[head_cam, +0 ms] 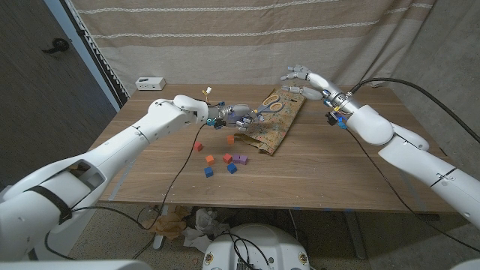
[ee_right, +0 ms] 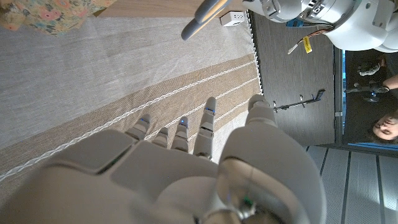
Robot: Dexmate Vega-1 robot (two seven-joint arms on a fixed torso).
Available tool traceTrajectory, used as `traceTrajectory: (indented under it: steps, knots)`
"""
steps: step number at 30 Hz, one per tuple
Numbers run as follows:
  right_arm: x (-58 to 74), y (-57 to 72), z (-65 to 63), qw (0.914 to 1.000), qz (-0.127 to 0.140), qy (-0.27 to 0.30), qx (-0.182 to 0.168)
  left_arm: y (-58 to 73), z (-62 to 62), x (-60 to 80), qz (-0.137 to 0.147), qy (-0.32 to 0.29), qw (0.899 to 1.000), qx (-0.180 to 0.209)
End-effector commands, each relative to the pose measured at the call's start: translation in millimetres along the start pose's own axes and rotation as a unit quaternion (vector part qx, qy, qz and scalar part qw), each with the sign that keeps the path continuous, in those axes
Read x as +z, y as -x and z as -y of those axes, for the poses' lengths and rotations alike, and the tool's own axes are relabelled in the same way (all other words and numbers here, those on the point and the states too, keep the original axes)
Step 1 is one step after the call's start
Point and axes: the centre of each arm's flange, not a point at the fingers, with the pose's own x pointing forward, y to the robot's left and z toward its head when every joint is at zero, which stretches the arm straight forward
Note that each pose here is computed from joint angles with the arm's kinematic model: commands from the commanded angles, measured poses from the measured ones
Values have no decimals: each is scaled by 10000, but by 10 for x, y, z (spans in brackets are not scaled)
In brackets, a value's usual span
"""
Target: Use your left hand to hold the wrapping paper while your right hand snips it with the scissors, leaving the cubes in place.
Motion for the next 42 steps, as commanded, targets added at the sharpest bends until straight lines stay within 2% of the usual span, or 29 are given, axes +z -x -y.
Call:
traceTrajectory:
  steps: [1,15,23,30,42]
  knots:
    - [81,-12,-57,9987,-7,491,120,-5,9,36,23,-184,9998,31]
    - [177,-91,-118,9959,38,870,263,16,16,41,71,-237,9997,23]
    - [223,-135,-132,9933,44,1097,361,-19,32,56,84,-307,9995,-19]
    - [257,-181,-166,9894,15,1346,542,-41,26,84,81,-437,9990,-22]
    - [325,-238,-180,9809,33,1839,637,-46,27,105,53,-487,9988,-32]
